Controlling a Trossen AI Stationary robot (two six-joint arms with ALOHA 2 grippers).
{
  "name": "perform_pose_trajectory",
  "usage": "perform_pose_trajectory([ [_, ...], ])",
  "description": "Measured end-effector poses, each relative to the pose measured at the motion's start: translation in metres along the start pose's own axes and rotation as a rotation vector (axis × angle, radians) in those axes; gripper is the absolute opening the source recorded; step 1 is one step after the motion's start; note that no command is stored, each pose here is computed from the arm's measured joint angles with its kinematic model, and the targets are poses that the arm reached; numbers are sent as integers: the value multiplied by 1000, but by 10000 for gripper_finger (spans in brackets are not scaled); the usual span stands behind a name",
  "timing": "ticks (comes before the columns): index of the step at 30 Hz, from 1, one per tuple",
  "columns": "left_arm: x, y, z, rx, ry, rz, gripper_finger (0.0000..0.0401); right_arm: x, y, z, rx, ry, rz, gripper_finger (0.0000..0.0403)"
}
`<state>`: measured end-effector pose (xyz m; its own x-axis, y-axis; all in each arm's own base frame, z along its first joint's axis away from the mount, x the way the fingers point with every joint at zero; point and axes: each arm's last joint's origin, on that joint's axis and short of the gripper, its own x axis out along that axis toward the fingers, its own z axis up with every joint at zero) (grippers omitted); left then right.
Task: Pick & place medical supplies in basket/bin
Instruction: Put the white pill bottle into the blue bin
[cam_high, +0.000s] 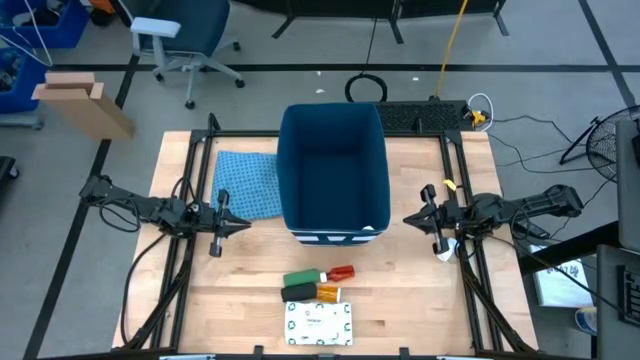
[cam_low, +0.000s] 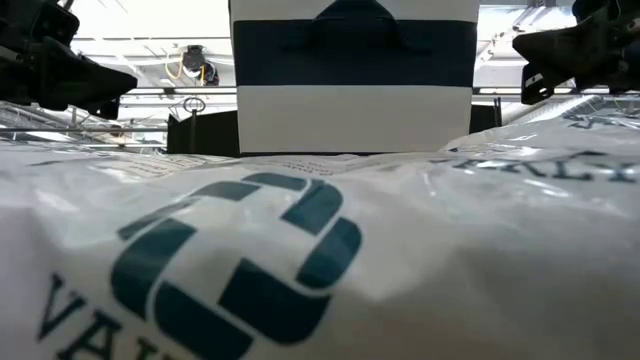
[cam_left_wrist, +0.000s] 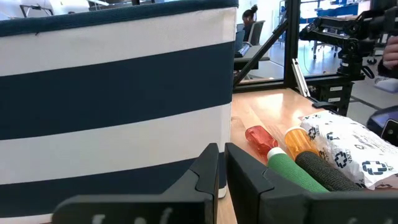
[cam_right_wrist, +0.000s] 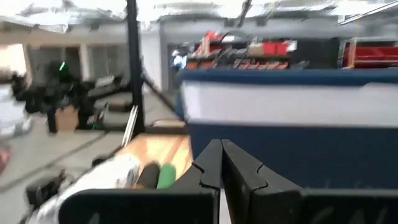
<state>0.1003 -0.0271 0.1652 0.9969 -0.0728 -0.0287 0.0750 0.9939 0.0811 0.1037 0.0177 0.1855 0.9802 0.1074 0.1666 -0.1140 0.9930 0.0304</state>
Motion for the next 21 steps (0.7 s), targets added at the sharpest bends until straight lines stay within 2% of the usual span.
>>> perform_pose_trajectory([
  [9,0,0,0,0,0,0,33,-1,0,12,19,-128,7,0],
  [16,0,0,0,0,0,0,33,-1,1,16,27,-170,37,0],
  [21,0,0,2,102,-16,3,33,-1,1,16,-28,-171,30,0],
])
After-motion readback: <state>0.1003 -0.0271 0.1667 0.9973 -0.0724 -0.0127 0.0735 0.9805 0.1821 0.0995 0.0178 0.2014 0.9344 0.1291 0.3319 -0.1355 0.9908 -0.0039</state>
